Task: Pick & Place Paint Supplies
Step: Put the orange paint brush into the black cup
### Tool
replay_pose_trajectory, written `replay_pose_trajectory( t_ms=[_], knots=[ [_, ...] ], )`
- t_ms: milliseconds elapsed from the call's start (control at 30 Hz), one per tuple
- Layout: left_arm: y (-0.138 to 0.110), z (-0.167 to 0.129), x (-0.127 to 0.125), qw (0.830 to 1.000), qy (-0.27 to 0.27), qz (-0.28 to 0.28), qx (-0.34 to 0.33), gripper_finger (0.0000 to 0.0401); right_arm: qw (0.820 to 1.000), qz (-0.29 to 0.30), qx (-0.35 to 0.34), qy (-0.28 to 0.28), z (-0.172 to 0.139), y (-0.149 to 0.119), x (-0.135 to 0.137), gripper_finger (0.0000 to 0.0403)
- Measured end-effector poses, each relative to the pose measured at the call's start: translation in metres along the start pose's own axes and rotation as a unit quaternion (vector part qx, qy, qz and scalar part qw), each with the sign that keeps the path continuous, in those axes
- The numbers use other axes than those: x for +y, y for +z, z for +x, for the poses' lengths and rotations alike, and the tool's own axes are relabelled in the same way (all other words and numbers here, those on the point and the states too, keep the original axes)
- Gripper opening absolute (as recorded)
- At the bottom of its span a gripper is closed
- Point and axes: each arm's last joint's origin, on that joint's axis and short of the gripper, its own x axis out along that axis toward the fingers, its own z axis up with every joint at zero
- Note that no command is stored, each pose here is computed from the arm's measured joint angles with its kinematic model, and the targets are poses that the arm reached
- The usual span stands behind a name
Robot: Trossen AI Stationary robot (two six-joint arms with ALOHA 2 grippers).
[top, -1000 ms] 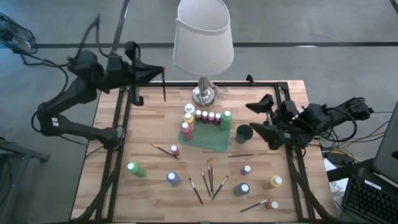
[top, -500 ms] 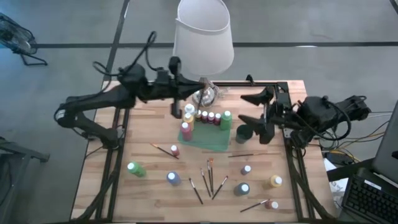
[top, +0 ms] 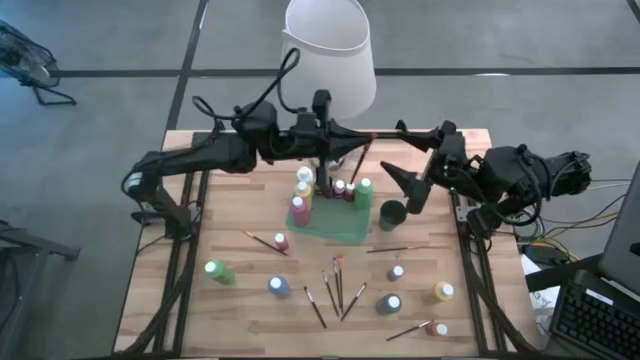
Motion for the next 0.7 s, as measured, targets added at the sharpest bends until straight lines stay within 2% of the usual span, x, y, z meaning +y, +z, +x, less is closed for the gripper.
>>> replay_pose_trajectory(
  t_ms=[300,467,567,700],
  knots=[
    [-0.022,0.029,0.000,1.000,-0.017,-0.005,0.011,0.0000,1.000,0.000,0.002,-0.005,0.004,-0.003,0.002,0.0363],
    [-0.022,0.036,0.000,1.000,-0.029,-0.005,0.003,0.0000,1.000,0.007,0.004,-0.006,0.004,-0.003,0.002,0.0358],
    [-0.022,0.036,0.001,1.000,-0.029,-0.001,0.001,0.0000,1.000,0.010,0.003,-0.007,0.003,-0.003,0.000,0.0335],
    [-0.022,0.036,0.000,1.000,-0.029,-0.001,0.002,0.0000,1.000,0.012,0.001,-0.010,0.003,-0.002,-0.001,0.0285]
  ],
)
